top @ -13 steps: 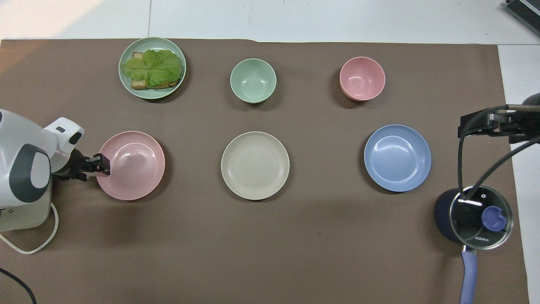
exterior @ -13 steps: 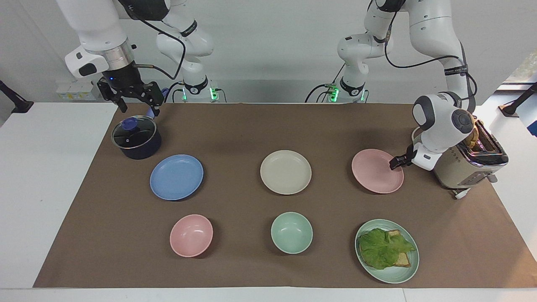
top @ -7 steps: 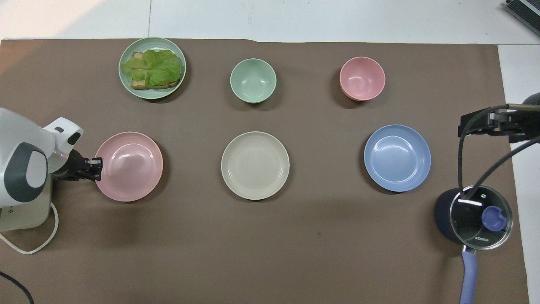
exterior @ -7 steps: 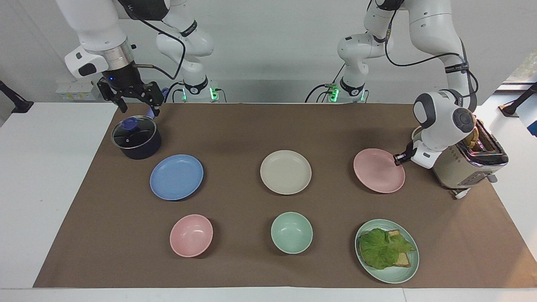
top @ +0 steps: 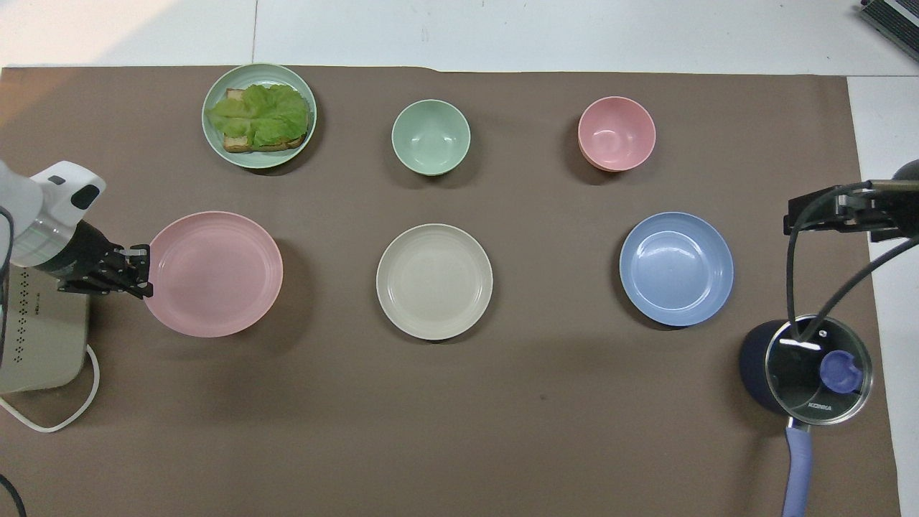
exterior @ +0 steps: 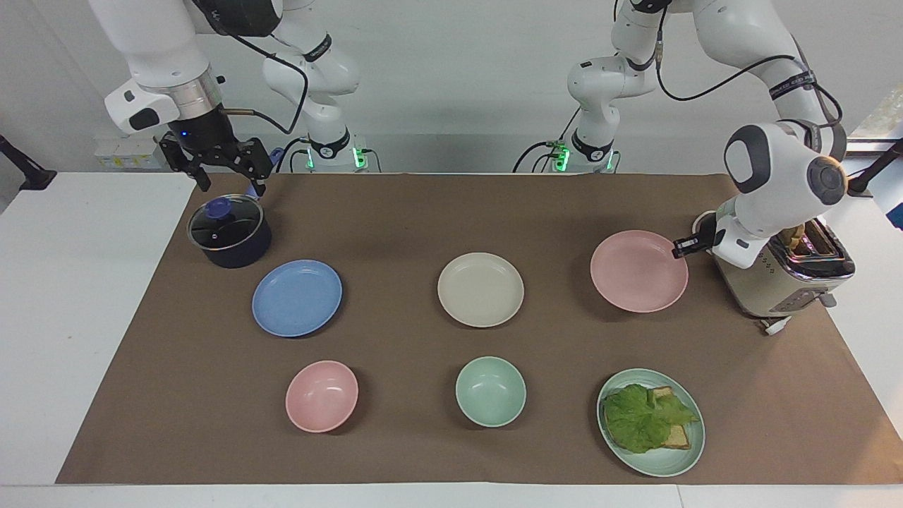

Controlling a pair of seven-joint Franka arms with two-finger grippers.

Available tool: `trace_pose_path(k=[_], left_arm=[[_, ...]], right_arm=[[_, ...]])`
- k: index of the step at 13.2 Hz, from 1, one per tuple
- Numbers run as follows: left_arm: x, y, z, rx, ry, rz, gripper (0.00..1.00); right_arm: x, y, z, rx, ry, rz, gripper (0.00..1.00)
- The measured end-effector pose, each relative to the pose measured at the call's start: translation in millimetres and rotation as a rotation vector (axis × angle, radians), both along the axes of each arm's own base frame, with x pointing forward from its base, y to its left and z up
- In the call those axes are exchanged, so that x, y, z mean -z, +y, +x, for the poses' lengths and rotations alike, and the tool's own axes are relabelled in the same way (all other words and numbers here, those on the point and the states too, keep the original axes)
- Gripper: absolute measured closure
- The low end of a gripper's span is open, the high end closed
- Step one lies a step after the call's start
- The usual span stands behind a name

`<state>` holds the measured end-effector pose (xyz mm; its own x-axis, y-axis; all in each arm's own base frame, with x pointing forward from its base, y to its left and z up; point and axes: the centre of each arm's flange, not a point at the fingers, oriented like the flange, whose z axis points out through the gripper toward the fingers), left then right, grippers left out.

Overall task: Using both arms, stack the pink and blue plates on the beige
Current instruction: 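Grasp the pink plate rim with the left gripper and lift, then carry the pink plate onto the beige plate and open the left gripper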

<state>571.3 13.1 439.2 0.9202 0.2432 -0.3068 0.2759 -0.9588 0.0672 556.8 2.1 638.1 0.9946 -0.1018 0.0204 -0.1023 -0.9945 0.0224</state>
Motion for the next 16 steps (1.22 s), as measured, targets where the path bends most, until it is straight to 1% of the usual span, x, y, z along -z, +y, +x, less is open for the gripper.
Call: trace_pose_path(k=[1,3,5,7,9,11,12,13,14,16], left_arm=[[-14,-23,3,-0.030,-0.007,-0.001,0.95],[-21,-100,2,-0.075,-0.022,0.006,0.95],[-20,-187,-8,-0.055,-0.069,0.003,0.95],[-4,-260,-24,-0.022,-0.129,-0.012,0.95],[31,-294,-36,-0.004,-0.184,-0.029,0.95],[59,-301,-40,-0.001,-0.187,-0.029,0.95],[63,-300,-39,-0.004,-0.185,-0.028,0.87],[62,-296,-37,-0.009,-0.187,-0.027,0.75],[62,-293,-36,-0.014,-0.188,-0.026,0.59],[60,-284,-30,-0.028,-0.194,-0.020,0.33]], right_arm=[[1,-2,0.2,0.001,0.001,0.000,0.00],[3,-10,2.0,-0.010,-0.009,-0.001,0.00],[8,-21,3.1,-0.022,-0.011,-0.002,0.00],[13,-30,3.7,-0.027,-0.016,-0.003,0.00],[18,-37,2.2,-0.028,-0.016,-0.003,0.00],[20,-40,0.5,-0.026,-0.015,-0.004,0.00],[21,-40,0.1,-0.026,-0.013,-0.004,0.00],[22,-40,0.0,-0.026,-0.011,-0.004,0.00],[23,-40,0.3,-0.025,-0.013,-0.004,0.00],[27,-47,2.5,-0.027,-0.031,-0.006,0.00]])
